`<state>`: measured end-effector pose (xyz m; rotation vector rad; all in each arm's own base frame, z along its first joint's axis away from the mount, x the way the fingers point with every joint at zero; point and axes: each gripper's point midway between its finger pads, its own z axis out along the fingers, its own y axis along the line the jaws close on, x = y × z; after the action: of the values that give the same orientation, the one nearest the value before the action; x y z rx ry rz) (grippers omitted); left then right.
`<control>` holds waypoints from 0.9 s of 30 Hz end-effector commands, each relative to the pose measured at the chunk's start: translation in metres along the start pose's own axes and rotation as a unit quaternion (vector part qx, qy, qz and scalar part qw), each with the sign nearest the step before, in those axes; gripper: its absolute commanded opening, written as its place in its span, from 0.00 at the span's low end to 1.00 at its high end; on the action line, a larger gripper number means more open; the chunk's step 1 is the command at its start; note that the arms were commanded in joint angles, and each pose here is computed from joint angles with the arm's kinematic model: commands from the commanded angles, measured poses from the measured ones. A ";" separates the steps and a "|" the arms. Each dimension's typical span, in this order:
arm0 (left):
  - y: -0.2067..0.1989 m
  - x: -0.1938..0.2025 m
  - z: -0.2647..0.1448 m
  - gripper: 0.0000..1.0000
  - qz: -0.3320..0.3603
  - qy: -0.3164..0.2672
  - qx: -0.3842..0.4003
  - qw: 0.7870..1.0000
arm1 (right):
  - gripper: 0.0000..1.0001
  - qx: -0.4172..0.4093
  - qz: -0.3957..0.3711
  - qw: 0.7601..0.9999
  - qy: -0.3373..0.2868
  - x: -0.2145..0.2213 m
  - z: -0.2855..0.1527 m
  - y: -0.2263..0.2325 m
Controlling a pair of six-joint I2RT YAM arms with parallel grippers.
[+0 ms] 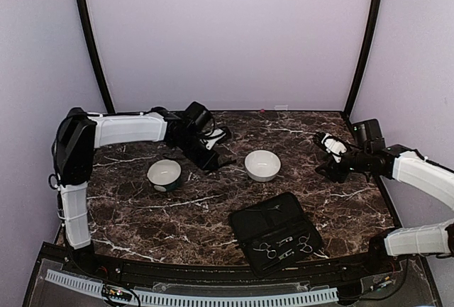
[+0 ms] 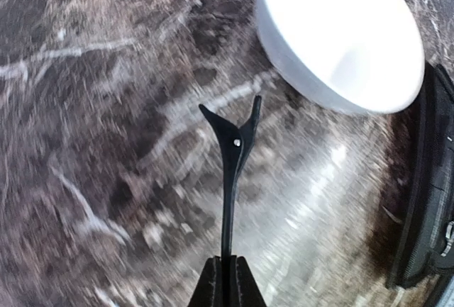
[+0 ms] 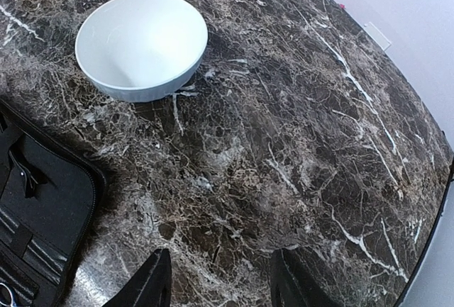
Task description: Sort the hair-cutting tools
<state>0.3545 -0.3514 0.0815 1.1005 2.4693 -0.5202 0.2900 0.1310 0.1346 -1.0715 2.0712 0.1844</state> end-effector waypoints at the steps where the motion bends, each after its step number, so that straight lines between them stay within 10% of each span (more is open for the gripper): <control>1: -0.018 0.034 -0.028 0.00 -0.075 0.023 -0.059 0.995 | 0.48 -0.008 -0.010 1.000 -0.014 -0.010 -0.001 0.003; 19: -0.082 0.200 -0.054 0.00 -0.278 0.097 -0.103 0.950 | 0.48 -0.027 -0.027 0.999 -0.004 -0.011 0.007 0.017; 27: -0.091 0.201 -0.062 0.39 -0.263 0.109 -0.097 0.954 | 0.48 -0.029 -0.030 0.999 -0.004 -0.012 0.006 0.020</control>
<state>0.1532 -0.2525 0.0391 0.4609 2.9397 -0.2565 0.2787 0.1506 0.1250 -1.1637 2.0652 0.2289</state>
